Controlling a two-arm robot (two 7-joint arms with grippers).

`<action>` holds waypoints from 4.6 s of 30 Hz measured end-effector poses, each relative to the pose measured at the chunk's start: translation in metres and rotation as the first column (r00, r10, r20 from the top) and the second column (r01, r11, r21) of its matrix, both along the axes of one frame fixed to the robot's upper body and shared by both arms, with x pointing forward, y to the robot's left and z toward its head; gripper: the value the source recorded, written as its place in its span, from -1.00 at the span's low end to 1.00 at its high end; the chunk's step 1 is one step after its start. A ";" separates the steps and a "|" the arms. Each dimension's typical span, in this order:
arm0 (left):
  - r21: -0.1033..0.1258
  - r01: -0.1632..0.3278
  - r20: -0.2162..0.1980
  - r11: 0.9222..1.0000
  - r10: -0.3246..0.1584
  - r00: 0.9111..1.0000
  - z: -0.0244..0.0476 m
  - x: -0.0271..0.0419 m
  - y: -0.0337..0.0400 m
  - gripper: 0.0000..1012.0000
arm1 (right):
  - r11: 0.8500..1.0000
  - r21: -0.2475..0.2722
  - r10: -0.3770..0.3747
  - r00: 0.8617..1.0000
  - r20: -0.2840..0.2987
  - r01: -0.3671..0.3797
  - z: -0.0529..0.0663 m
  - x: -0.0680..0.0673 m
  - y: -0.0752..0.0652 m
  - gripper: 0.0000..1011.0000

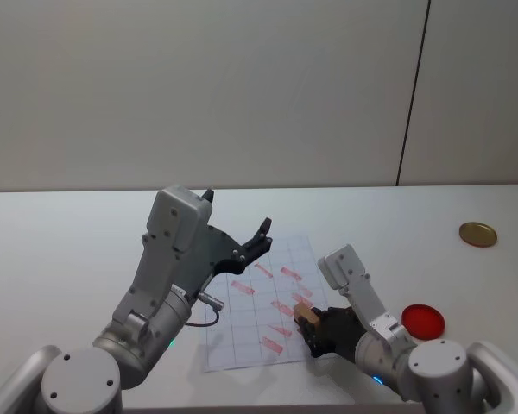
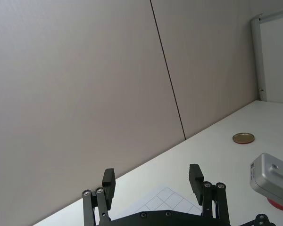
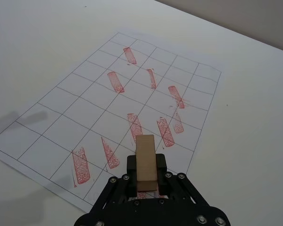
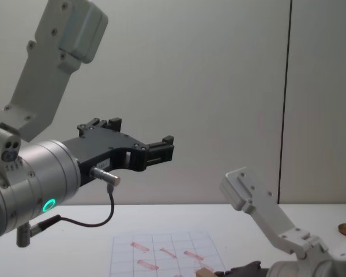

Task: Use the one hand to pick up the stamp and affix it onto the A4 paper.

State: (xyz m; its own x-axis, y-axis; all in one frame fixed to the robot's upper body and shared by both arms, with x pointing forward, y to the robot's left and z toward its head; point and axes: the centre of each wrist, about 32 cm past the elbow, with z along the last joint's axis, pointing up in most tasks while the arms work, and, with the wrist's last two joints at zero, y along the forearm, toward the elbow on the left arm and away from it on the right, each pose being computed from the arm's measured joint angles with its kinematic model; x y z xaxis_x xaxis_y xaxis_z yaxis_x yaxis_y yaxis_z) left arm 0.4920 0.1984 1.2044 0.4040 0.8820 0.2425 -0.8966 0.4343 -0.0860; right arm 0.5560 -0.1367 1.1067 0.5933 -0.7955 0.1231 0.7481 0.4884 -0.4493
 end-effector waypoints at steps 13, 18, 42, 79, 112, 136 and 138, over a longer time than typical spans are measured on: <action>0.000 0.000 0.000 1.000 0.000 1.000 0.0000 0.0000 0.0000 0.96 | 1.000 0.015 -0.012 1.000 -0.027 0.013 -0.004 0.004 0.000 -0.56; 0.000 0.000 0.000 1.000 0.000 1.000 0.0000 0.0000 0.0000 0.96 | 0.999 0.025 -0.020 0.999 -0.038 0.021 -0.007 0.005 -0.001 -0.57; 0.000 0.000 0.000 1.000 0.000 1.000 0.0000 0.0000 0.0000 0.96 | 0.992 0.104 -0.069 0.995 -0.066 0.076 -0.012 0.005 -0.009 -0.57; 0.000 0.000 0.000 1.000 0.000 1.000 0.0000 0.0000 0.0000 0.96 | 0.978 0.197 -0.106 0.970 0.219 0.062 0.064 -0.001 -0.006 -0.57; 0.000 0.000 0.000 1.000 0.000 1.000 0.0000 0.0000 0.0000 0.96 | 0.948 0.119 -0.313 0.937 0.154 0.297 0.059 -0.027 -0.074 -0.57; 0.000 0.000 0.000 1.000 0.000 1.000 0.0000 0.0000 0.0000 0.96 | 0.943 0.076 -0.327 0.945 0.026 0.324 0.019 -0.027 -0.102 -0.57; 0.000 0.000 0.000 1.000 0.000 1.000 0.0000 0.0000 0.0000 0.96 | 0.943 0.075 -0.326 0.945 0.021 0.323 0.018 -0.026 -0.102 -0.57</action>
State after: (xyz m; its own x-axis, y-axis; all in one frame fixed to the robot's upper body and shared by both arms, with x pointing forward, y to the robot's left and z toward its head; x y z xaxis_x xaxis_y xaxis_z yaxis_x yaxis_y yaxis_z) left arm 0.4920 0.1984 1.2044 0.4040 0.8821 0.2425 -0.8967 0.4343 -0.0860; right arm 0.5299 -0.2387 1.1245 0.2980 -0.9515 0.0761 0.8850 0.2456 -0.3955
